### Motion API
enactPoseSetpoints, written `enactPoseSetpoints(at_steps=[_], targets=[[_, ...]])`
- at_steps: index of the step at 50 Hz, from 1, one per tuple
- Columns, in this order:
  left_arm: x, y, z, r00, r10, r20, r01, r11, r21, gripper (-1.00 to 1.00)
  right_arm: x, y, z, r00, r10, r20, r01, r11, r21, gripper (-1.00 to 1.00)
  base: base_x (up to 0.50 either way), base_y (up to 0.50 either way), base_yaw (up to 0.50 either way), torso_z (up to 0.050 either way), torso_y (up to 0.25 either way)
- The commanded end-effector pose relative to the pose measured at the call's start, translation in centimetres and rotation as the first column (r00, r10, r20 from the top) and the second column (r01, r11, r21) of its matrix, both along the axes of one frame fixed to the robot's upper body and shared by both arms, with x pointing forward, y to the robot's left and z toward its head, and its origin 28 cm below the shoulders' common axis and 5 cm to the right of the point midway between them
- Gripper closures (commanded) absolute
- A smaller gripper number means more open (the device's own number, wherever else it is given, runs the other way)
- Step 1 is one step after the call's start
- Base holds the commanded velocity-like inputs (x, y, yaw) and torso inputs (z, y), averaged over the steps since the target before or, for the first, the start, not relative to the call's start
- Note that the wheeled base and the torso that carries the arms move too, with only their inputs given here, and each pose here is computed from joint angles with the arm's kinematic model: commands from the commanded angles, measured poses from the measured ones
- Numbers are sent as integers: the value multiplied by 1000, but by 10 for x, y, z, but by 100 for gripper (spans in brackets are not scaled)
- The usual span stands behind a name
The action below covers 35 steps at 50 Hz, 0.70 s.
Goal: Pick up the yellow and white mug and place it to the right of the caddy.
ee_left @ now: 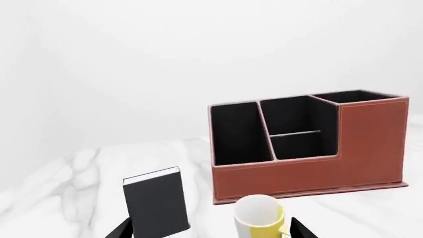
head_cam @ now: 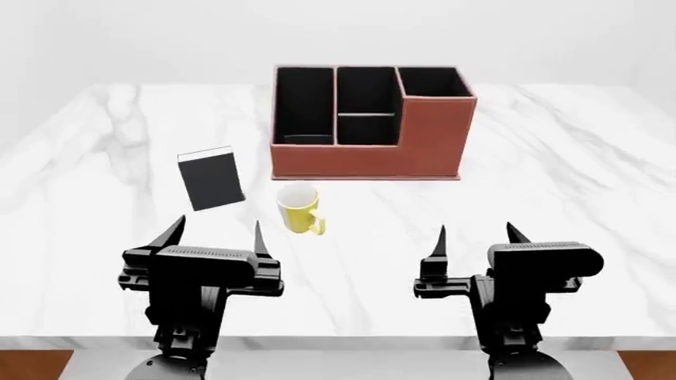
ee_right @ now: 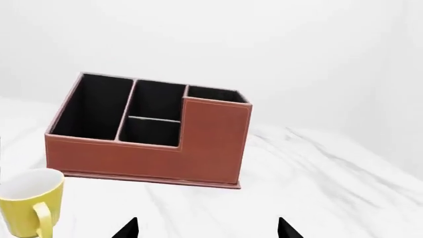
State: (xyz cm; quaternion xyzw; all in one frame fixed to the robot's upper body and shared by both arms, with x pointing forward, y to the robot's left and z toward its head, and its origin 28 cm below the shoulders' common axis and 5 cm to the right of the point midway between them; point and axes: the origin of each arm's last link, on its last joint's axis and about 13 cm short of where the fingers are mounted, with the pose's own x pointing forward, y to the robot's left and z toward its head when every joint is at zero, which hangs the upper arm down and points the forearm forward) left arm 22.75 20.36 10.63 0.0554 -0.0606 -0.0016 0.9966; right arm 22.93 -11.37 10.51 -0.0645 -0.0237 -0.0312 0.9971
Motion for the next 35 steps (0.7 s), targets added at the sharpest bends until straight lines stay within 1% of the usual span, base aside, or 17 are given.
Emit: enactPoseSetpoints(at_steps=[1,22,29,35], targets=[[0,1,2,1000,8,4,-8,1000,4,-100,-1,0,4,1000,-2,9,2,1000,-8,-100,383,-320,0,0,0],[0,1,3,1000,2,0,-2,1000,-13,-100,-2,-1,3,1000,-5,14,5,1000,-1,-100,493,-127,0,0,0],[0,2,2,1000,5,-2,-5,1000,-10,-100,-1,-1,2,1000,-3,11,3,1000,5,-100,458,-289,0,0,2],[-1,2,2,1000,5,-3,-5,1000,-7,-100,-1,0,1,1000,0,4,0,1000,3,-100,270,-355,0,0,0]])
